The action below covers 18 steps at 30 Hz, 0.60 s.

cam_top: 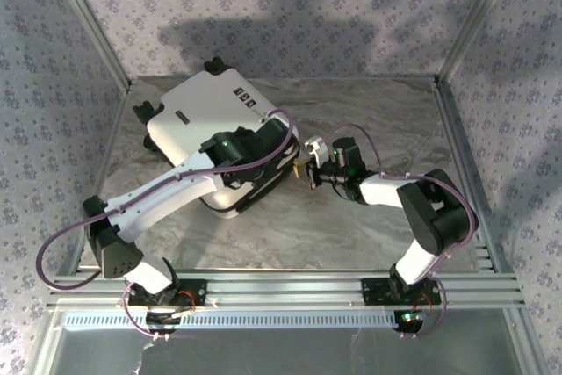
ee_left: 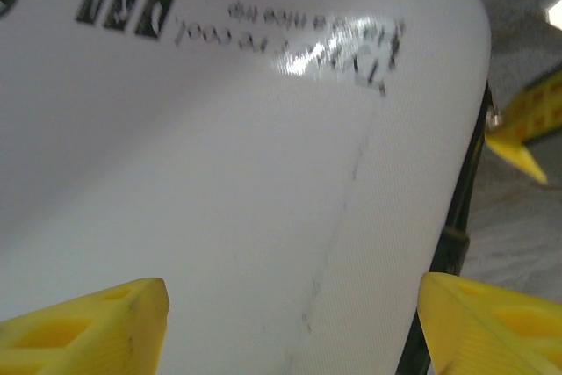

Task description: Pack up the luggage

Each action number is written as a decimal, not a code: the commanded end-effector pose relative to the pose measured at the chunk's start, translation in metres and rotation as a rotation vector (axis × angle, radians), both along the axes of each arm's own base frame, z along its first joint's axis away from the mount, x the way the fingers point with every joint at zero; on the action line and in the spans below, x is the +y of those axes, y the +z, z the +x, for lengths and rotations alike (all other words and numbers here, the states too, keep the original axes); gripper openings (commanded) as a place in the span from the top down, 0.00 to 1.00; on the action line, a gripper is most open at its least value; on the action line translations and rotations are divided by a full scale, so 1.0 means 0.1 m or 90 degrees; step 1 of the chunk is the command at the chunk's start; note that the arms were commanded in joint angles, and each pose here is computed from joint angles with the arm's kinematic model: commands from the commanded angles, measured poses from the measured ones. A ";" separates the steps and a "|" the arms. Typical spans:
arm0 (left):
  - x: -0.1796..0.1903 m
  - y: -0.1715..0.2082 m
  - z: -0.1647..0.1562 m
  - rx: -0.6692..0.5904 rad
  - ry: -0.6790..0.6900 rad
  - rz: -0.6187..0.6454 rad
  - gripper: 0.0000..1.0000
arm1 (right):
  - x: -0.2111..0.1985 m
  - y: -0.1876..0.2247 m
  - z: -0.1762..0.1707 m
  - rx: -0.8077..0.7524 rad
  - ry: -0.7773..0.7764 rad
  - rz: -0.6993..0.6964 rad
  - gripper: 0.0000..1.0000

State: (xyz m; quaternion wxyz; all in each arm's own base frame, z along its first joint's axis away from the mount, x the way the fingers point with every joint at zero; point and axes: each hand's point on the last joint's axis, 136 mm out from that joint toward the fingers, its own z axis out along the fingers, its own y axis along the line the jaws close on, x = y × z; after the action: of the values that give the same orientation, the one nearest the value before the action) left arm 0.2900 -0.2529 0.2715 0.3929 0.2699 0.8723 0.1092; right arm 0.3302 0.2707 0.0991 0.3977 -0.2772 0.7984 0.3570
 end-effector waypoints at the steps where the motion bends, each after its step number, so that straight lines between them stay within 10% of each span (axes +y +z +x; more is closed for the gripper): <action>1: -0.13 0.20 0.20 -0.050 0.000 -0.014 0.25 | 0.07 0.05 -0.22 -0.014 0.008 0.001 1.00; 12: -0.18 -0.07 0.10 0.000 -0.008 -0.019 0.25 | 0.31 -0.14 -0.83 -0.013 0.020 -0.035 1.00; 18: 0.01 -0.47 -0.02 0.047 0.023 0.035 0.26 | -0.05 -0.18 -0.57 0.002 -0.078 -0.091 1.00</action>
State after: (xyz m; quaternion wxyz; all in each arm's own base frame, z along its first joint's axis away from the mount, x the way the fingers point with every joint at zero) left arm 0.3006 -0.2682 0.2466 0.3904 0.2623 0.8762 0.1053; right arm 0.2616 0.2927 0.0921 0.4086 -0.2930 0.8037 0.3183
